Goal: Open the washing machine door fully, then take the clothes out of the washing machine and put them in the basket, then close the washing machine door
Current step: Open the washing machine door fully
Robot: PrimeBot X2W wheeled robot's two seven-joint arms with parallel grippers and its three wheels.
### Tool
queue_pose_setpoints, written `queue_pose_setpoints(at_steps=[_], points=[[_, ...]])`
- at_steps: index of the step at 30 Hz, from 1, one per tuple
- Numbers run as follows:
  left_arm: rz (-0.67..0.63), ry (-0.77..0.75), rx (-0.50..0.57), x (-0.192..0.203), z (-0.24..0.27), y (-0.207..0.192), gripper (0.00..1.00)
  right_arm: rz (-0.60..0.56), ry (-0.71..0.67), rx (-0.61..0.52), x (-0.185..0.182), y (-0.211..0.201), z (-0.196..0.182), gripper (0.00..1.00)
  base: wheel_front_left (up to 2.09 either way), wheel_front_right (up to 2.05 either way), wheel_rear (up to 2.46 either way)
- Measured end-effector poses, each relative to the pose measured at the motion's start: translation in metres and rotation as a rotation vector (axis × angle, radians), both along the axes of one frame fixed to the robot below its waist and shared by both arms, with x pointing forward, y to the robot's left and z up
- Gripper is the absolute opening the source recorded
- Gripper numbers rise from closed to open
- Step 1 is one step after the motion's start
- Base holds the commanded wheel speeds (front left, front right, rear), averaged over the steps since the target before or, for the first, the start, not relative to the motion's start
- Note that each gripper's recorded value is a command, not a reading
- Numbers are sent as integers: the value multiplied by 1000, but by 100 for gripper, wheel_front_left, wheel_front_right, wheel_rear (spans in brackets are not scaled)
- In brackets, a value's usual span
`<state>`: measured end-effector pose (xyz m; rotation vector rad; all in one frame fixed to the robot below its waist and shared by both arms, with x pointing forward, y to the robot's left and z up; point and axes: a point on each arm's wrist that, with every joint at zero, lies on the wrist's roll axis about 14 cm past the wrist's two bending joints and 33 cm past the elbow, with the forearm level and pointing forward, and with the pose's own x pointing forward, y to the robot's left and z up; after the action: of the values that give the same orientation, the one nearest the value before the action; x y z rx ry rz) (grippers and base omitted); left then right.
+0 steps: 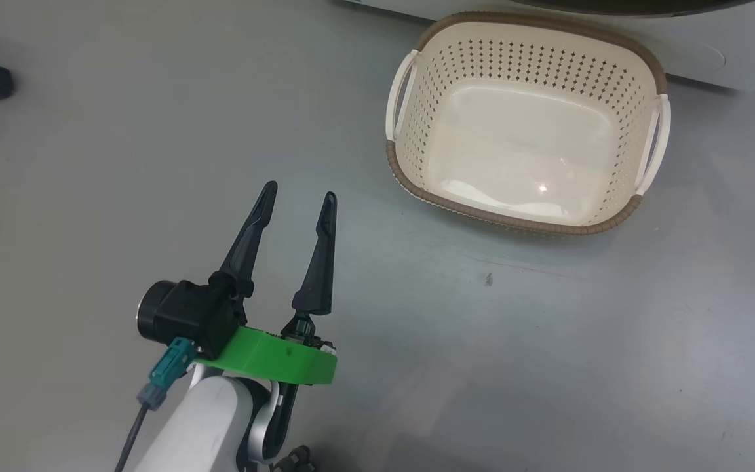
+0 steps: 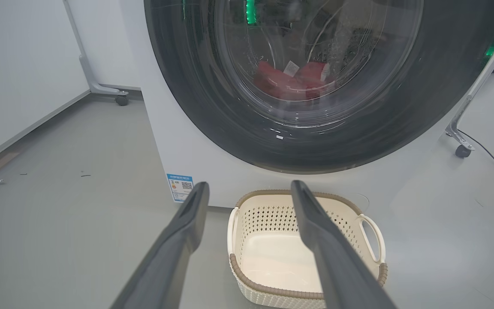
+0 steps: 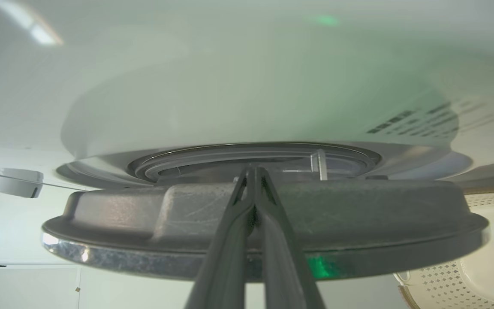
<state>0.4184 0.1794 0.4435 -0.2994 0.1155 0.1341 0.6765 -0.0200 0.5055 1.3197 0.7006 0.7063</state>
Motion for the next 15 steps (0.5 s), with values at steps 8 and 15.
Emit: queue_pose_setpoints(at_steps=[8,15], points=[[10,-17,1,0,6,4,100,83,39,16,-14,4,1,0,0,0,0],[3,-29,-4,0,10,1,100,187,62,35,-39,17,3,0,0,0,0]])
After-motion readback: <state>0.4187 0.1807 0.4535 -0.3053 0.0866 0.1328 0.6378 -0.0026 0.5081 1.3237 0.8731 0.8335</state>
